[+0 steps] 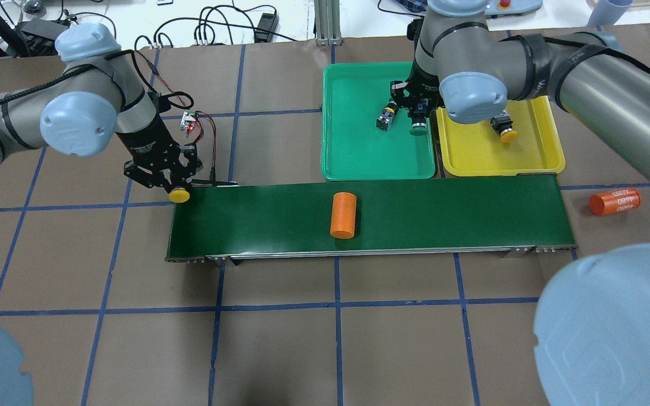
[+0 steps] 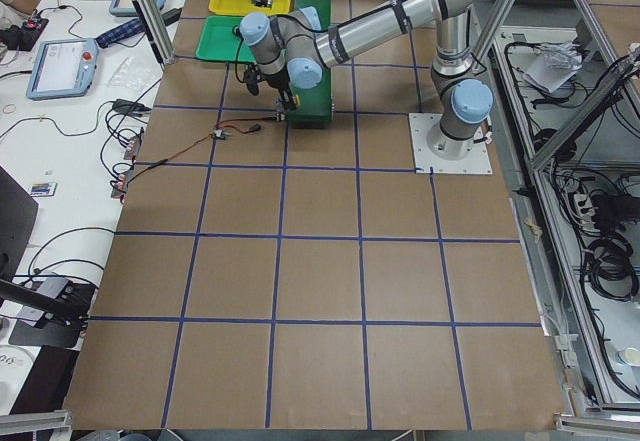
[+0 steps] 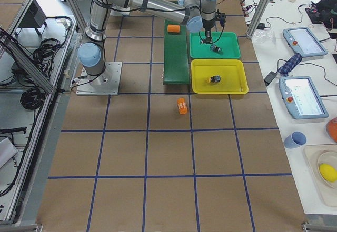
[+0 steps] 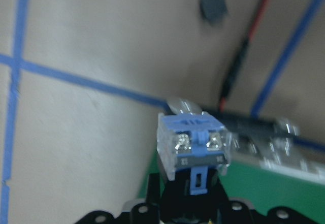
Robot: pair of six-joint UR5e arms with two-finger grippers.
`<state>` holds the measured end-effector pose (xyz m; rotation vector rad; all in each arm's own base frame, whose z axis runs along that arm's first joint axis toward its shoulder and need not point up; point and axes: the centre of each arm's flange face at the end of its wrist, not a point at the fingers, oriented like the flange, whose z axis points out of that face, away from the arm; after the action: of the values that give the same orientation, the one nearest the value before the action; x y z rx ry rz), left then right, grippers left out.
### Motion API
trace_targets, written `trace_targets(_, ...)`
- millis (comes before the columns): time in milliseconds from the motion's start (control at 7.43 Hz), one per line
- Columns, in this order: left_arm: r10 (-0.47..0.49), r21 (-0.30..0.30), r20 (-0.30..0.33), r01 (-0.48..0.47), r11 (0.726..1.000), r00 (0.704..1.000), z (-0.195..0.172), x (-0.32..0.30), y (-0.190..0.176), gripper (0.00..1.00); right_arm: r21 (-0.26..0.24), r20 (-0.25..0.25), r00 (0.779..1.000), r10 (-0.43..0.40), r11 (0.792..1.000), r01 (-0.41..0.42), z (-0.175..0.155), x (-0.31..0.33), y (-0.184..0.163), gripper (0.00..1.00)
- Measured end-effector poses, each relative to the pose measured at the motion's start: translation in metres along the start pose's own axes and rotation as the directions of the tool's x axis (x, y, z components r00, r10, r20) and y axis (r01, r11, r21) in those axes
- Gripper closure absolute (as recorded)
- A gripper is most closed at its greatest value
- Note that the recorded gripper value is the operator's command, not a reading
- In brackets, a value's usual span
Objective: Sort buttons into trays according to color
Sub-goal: 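Release the green button into the green tray while left carries yellow button to belt, then lower the yellow-capped button onto the belt's near end and open the left gripper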
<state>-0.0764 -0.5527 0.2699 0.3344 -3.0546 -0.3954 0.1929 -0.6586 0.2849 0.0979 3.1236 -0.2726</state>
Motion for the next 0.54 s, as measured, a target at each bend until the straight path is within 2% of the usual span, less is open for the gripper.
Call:
trace_targets(269, 0.089, 0.01, 0.01, -0.089, 0.996, 0.996, 0.012, 0.02, 0.045, 1.0, 0.007, -0.002, 1.0, 0.004, 1.0, -0.004, 0.015, 0.0, -0.003, 0.0)
trace_targets(538, 0.103, 0.084, -0.029, -0.1, 0.991, 0.994, 0.037, 0.026, 0.047, 1.0, -0.023, -0.002, 1.0, 0.005, 1.0, -0.005, 0.008, 0.0, 0.003, 0.0)
